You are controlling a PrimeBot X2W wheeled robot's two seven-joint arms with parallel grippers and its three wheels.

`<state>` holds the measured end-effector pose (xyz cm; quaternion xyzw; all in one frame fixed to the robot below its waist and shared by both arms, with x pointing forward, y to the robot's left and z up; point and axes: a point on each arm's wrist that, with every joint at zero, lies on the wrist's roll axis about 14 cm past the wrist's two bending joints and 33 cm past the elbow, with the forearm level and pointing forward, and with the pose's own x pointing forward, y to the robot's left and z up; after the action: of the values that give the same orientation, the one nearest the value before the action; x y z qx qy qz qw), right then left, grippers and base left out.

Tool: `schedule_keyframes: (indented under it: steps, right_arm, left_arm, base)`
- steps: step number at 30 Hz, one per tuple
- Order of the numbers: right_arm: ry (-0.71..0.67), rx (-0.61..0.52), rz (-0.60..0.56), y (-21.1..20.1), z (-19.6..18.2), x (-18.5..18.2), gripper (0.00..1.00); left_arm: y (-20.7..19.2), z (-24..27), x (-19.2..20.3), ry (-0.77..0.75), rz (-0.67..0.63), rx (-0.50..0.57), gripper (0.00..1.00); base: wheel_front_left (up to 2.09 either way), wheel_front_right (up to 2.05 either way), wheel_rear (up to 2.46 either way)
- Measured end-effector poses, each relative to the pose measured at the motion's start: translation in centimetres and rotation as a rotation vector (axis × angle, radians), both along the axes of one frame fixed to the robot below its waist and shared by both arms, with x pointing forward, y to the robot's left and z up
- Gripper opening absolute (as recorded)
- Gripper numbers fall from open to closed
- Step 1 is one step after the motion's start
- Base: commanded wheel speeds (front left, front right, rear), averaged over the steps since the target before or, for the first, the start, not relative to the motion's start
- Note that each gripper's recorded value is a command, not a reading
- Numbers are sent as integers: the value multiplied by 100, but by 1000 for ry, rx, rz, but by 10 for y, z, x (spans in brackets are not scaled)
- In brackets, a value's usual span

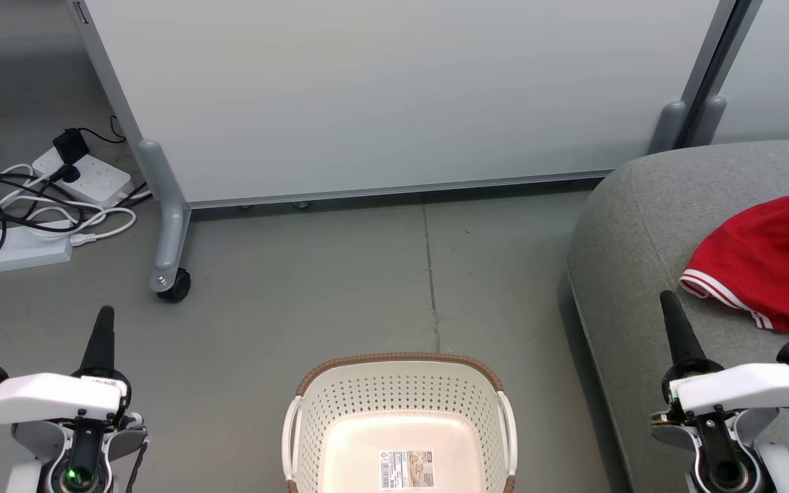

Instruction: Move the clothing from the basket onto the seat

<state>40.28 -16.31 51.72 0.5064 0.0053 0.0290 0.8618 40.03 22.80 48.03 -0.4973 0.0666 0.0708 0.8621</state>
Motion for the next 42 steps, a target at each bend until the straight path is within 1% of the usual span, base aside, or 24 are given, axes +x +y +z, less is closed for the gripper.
schedule_keyframes:
  steps: [6,17,42]
  right_arm:
    - [7,72,-9,-1,0,5,0]
    - [16,172,-21,-4,0,12,0]
    - [43,373,-50,-7,-3,25,0]
  left_arm:
    - [0,5,6,-18,-1,-69,0]
    - [-2,11,14,-44,-3,-183,0]
    - [-3,25,30,-110,-9,-386,0]
  base:
    - [0,0,0]
    - [0,0,0]
    - [0,0,0]
